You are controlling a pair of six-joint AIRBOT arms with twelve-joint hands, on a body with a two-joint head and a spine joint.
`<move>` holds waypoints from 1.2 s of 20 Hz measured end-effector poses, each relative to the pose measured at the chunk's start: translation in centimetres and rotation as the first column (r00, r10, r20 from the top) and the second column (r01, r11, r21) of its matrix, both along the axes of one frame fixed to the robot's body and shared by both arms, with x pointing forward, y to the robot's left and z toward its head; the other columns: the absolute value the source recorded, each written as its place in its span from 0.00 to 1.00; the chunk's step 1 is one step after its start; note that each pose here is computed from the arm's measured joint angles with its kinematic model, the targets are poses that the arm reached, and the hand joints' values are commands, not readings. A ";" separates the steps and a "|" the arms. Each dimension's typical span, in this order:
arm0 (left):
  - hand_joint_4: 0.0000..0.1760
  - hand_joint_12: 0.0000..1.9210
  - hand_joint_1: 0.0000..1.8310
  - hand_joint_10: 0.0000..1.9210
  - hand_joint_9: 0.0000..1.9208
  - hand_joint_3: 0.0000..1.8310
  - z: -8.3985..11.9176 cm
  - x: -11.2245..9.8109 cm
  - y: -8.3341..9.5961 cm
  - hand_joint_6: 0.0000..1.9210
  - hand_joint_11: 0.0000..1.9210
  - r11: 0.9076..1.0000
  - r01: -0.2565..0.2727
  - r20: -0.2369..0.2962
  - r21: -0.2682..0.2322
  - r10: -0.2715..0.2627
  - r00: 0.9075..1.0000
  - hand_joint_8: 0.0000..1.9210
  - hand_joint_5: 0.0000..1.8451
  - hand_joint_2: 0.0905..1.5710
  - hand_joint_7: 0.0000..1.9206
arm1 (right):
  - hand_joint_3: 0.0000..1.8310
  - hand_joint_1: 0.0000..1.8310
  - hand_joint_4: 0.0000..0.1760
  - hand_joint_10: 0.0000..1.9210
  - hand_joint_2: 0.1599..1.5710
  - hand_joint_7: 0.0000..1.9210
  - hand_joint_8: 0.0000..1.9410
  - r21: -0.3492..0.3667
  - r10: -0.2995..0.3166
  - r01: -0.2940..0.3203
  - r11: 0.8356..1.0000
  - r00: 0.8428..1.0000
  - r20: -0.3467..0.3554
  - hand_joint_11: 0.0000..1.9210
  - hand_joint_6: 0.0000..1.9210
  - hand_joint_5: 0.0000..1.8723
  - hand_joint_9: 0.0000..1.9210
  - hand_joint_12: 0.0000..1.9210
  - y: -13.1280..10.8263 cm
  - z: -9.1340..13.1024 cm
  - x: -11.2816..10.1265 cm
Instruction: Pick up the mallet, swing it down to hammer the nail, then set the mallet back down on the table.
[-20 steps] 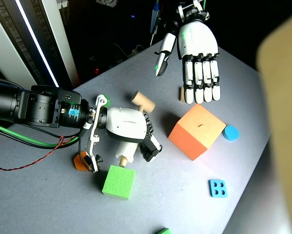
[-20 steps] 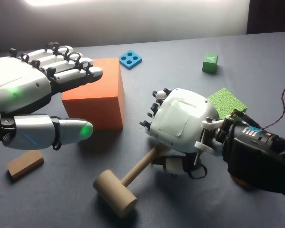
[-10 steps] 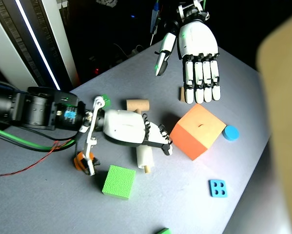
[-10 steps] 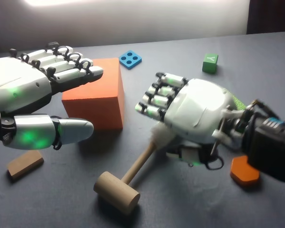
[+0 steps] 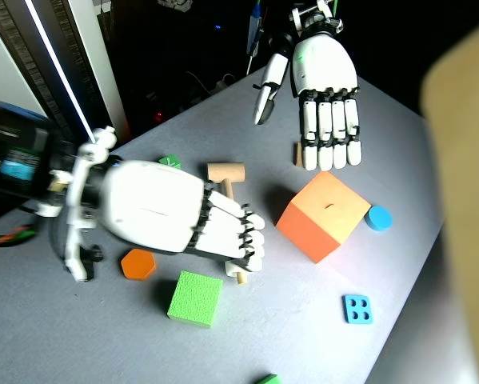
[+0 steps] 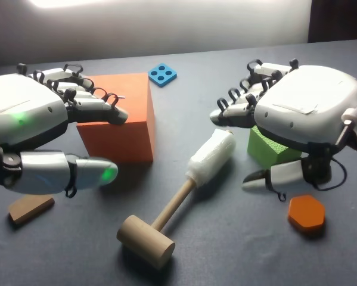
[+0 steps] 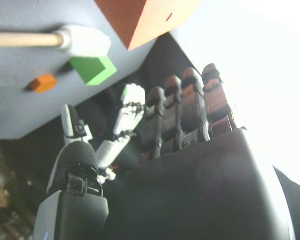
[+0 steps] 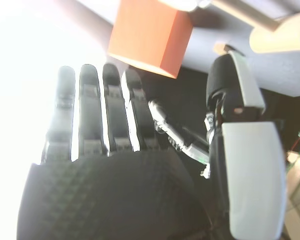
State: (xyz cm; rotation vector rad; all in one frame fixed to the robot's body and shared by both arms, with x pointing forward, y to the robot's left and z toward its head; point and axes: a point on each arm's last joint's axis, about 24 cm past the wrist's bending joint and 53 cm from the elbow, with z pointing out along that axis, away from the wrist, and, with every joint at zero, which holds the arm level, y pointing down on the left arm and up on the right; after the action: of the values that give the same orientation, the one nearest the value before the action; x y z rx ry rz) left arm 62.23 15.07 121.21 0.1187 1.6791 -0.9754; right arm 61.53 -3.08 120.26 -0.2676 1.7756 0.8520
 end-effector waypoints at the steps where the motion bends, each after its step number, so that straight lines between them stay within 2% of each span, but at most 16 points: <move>1: 0.00 1.00 0.14 1.00 0.04 0.00 0.0 0.0 0.0 1.00 0.01 1.000 0.000 0.000 -0.001 0.000 1.000 1.00 0.06 0.76 0.01 | 0.00 0.31 0.00 0.90 0.59 0.01 0.90 0.012 0.014 -0.013 1.000 1.000 -0.025 0.00 0.79 0.02 0.05 0.91 0.1 0.3 -0.5; 2: 0.00 1.00 0.13 1.00 0.04 0.00 0.1 0.0 0.0 1.00 0.04 1.000 -0.003 -0.001 -0.006 0.003 1.000 1.00 0.06 0.77 0.01 | 0.00 0.30 0.00 0.98 0.58 0.00 0.98 0.011 0.025 -0.024 1.000 0.999 -0.026 0.06 0.96 0.00 0.05 0.98 0.0 0.6 -0.9; 4: 0.00 1.00 0.09 1.00 0.35 0.01 0.1 0.0 0.1 1.00 0.25 1.000 -0.003 -0.001 -0.006 0.003 1.000 1.00 0.42 0.82 0.44 | 0.00 0.26 0.37 1.00 0.58 0.01 1.00 0.003 0.025 -0.025 1.000 1.000 -0.016 0.19 1.00 0.06 0.08 1.00 -0.3 0.9 -1.1; 5: 0.00 1.00 0.18 1.00 0.66 0.00 0.1 0.0 0.0 1.00 0.54 1.000 -0.001 0.002 -0.006 0.001 1.000 1.00 0.65 0.79 0.68 | 0.00 0.23 0.24 1.00 0.59 0.17 1.00 0.002 0.021 -0.021 1.000 1.000 -0.015 0.32 1.00 0.20 0.22 1.00 -0.4 0.9 -1.1; 6: 0.00 1.00 0.16 1.00 0.79 0.00 0.2 0.0 0.0 1.00 0.71 1.000 -0.001 0.001 -0.010 0.001 1.000 1.00 0.77 0.77 0.80 | 0.00 0.22 0.22 1.00 0.61 0.34 1.00 0.003 0.019 -0.019 1.000 1.000 -0.016 0.48 1.00 0.32 0.39 1.00 -0.5 0.9 -1.0; 7: 0.00 1.00 0.09 1.00 0.83 0.00 0.1 0.0 0.0 1.00 0.79 1.000 0.000 0.001 -0.006 0.000 1.000 1.00 0.78 0.76 0.81 | 0.00 0.20 0.32 1.00 0.62 0.60 1.00 0.001 0.018 -0.018 1.000 1.000 -0.017 0.69 1.00 0.56 0.63 1.00 -0.5 0.8 -1.1; 8: 0.80 1.00 0.07 1.00 0.83 0.00 0.1 0.0 0.0 1.00 0.78 1.000 0.001 0.000 -0.004 -0.001 1.000 1.00 0.77 0.75 0.80 | 0.00 0.16 0.00 1.00 0.62 0.73 1.00 -0.003 0.016 -0.016 1.000 1.000 -0.022 0.78 1.00 0.70 0.75 1.00 -0.6 0.4 -1.1; 9: 0.96 1.00 0.04 1.00 0.82 0.00 0.0 0.0 -0.1 1.00 0.79 1.000 0.002 0.001 -0.001 -0.002 1.000 1.00 0.75 0.75 0.79 | 0.00 0.13 0.00 1.00 0.62 0.82 1.00 -0.007 0.015 -0.016 1.000 1.000 -0.027 0.83 1.00 0.81 0.83 1.00 -0.6 0.1 -1.1; 13: 1.00 1.00 0.17 1.00 0.86 0.01 -0.1 -0.5 -0.8 1.00 0.87 1.000 0.021 -0.002 -0.005 -0.021 1.000 1.00 0.77 0.83 0.82 | 0.01 0.09 0.00 1.00 0.67 0.89 1.00 -0.007 0.011 -0.011 1.000 1.000 -0.021 0.87 1.00 0.87 0.89 1.00 -0.5 0.1 -1.1; 14: 1.00 1.00 0.33 1.00 0.87 0.00 -0.2 -0.5 -1.1 1.00 0.89 1.000 0.026 -0.005 -0.004 -0.026 1.000 1.00 0.76 0.84 0.84 | 0.01 0.13 0.00 1.00 0.75 0.89 1.00 -0.007 0.010 -0.010 1.000 1.000 -0.021 0.88 1.00 0.87 0.90 1.00 -0.5 0.1 -1.1; 15: 1.00 1.00 0.33 1.00 0.87 0.00 -0.1 -0.5 -1.5 1.00 0.89 0.999 0.029 -0.009 -0.013 -0.029 1.000 1.00 0.76 0.84 0.84 | 0.01 0.13 0.00 1.00 0.75 0.89 1.00 -0.007 0.010 -0.010 1.000 1.000 -0.020 0.88 1.00 0.87 0.90 1.00 -0.5 0.1 -1.1; 16: 1.00 1.00 0.58 1.00 0.89 0.00 0.4 -0.4 -1.8 1.00 0.93 0.999 0.035 0.004 -0.022 -0.035 0.999 1.00 0.79 0.86 0.85 | 0.02 0.38 0.00 1.00 0.84 0.89 1.00 -0.008 0.011 -0.011 1.000 1.000 -0.019 0.91 1.00 0.84 0.91 1.00 -0.5 0.1 -1.1; 17: 1.00 1.00 0.58 1.00 0.89 0.00 0.8 -0.3 -2.0 1.00 0.93 0.999 0.036 0.009 -0.035 -0.036 0.999 1.00 0.79 0.86 0.85 | 0.02 0.38 0.00 1.00 0.84 0.89 1.00 -0.009 0.011 -0.011 1.000 1.000 -0.016 0.91 1.00 0.84 0.91 1.00 -0.4 0.1 -1.1; 20: 1.00 1.00 0.65 1.00 0.88 0.00 1.6 -0.3 -3.0 1.00 0.90 0.997 0.050 0.023 -0.063 -0.049 0.999 1.00 0.82 0.91 0.84 | 0.00 0.51 0.22 1.00 0.90 0.87 1.00 -0.017 0.004 -0.004 1.000 1.000 0.000 0.87 1.00 0.81 0.89 1.00 -0.6 0.3 -0.9; 21: 1.00 1.00 0.64 1.00 0.87 0.00 1.5 -0.3 -3.3 1.00 0.89 0.996 0.056 0.020 -0.065 -0.055 0.998 1.00 0.82 0.90 0.84 | 0.00 0.51 0.00 1.00 0.90 0.86 1.00 -0.016 0.001 -0.001 1.000 1.000 0.002 0.86 1.00 0.82 0.88 1.00 -0.6 0.3 -0.9; 24: 1.00 1.00 0.62 1.00 0.87 0.00 1.4 -0.3 -3.3 1.00 0.87 0.997 0.055 0.016 -0.061 -0.054 0.998 1.00 0.82 0.89 0.85 | 0.00 0.51 0.00 1.00 0.89 0.86 1.00 -0.018 -0.002 0.002 1.000 1.000 0.008 0.83 1.00 0.82 0.87 1.00 -0.7 0.4 -0.8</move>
State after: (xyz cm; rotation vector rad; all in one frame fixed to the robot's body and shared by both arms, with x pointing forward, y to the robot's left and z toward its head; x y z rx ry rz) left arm 61.93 11.81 122.58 0.1304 1.6382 -1.0636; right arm 60.70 -3.77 120.64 -0.2803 1.7765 0.8333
